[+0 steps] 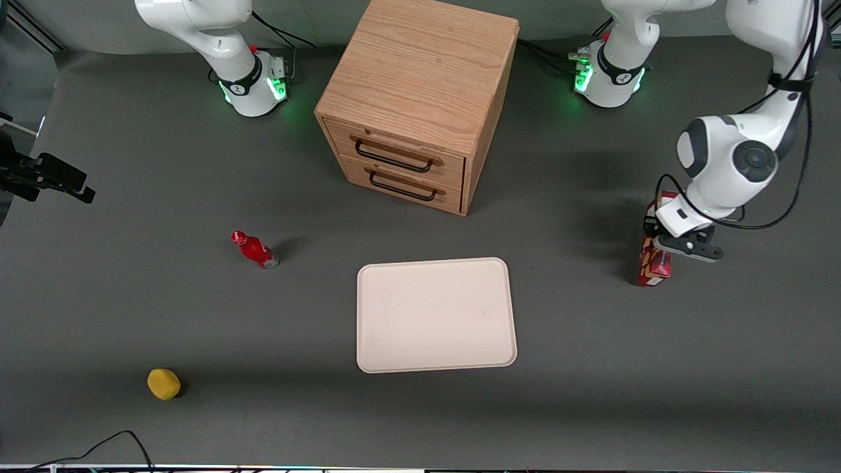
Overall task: Place red cookie box on tray
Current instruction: 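Lift the cookie box and carry it toward the cream tray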
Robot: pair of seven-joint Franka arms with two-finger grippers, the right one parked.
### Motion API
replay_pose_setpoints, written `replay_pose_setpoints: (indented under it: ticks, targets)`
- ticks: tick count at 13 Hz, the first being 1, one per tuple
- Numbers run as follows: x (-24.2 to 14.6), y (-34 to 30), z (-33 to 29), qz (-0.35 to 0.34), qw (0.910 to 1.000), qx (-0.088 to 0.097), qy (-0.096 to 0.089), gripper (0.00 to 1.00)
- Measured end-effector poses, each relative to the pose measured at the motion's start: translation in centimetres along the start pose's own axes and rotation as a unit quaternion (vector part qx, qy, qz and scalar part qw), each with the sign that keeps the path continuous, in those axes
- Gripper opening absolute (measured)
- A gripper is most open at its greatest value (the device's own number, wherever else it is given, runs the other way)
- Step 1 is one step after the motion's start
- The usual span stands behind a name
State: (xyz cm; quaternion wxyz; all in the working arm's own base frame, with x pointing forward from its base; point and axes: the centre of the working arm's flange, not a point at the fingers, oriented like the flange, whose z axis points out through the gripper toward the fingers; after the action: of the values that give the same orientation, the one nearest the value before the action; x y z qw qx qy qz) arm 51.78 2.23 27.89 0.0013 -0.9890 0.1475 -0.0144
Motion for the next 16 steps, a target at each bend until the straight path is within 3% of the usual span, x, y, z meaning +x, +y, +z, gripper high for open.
replay_pose_setpoints:
  ticks: [3, 5, 8, 12, 14, 16]
  targets:
    - [4.2, 0.3, -11.4, -0.031, 0.9982, -0.029, -0.043, 0.22]
    - [6.8, 2.8, -20.0, -0.062, 0.9953, -0.035, -0.065, 0.22]
    - [10.2, 10.1, -26.8, -0.120, 0.9905, -0.035, -0.057, 0.22]
    - [15.1, 22.6, -23.3, -0.181, 0.9790, -0.065, -0.068, 0.22]
    - [17.8, 26.3, -18.6, -0.185, 0.9786, -0.080, -0.043, 0.22]
    - [20.2, 28.7, -12.0, -0.191, 0.9782, -0.079, -0.020, 0.22]
